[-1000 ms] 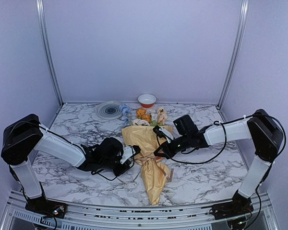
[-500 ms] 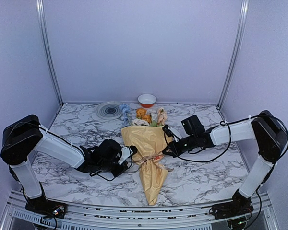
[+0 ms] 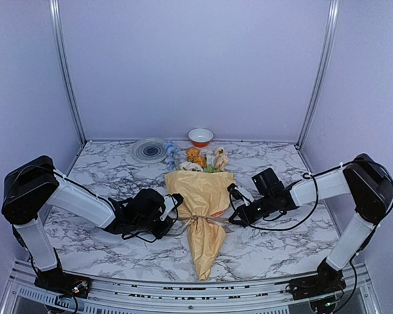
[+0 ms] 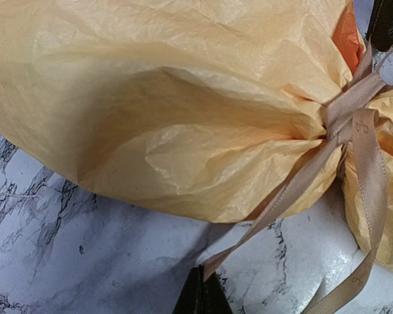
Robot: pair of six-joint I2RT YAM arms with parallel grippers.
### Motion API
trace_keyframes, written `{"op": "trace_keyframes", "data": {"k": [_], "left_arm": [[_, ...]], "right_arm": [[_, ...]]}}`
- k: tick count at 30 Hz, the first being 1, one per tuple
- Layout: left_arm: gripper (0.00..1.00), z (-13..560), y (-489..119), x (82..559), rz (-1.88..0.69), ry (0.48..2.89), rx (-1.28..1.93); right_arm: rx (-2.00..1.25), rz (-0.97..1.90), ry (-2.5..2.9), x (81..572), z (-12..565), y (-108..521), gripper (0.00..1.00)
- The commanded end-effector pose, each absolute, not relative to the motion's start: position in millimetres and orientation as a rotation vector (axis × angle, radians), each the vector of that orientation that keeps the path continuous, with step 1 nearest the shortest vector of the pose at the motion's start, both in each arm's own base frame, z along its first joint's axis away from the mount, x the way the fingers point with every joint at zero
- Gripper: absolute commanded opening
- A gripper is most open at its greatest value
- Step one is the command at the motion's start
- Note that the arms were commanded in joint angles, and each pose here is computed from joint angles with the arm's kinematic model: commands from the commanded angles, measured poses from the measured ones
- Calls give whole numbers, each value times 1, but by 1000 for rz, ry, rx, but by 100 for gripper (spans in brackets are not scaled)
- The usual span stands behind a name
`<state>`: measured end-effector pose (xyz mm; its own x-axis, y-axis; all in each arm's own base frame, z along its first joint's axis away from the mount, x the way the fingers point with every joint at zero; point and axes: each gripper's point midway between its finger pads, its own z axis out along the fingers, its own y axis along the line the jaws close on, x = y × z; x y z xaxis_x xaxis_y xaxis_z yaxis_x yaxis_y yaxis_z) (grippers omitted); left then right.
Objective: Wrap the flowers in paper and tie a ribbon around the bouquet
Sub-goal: Tie the half-tied ribbon around the folded bouquet.
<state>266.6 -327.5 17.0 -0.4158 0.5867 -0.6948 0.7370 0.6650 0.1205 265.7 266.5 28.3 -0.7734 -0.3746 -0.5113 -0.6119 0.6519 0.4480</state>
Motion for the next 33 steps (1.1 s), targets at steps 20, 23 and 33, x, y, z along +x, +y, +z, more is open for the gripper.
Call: {"op": "trace_keyframes", "data": {"k": [20,23,33], "left_arm": [[0,-8,-300,262,-231,2256,937],[0,-11,-299,261,-227,2265,938],[0,-24,-295,265,-222,2320,901]], "right_arm": [[-560,878,2606,271,6,209,0],[-555,905,2611,266,5,210,0],[-533,918,2629,260,-1,208,0]]}}
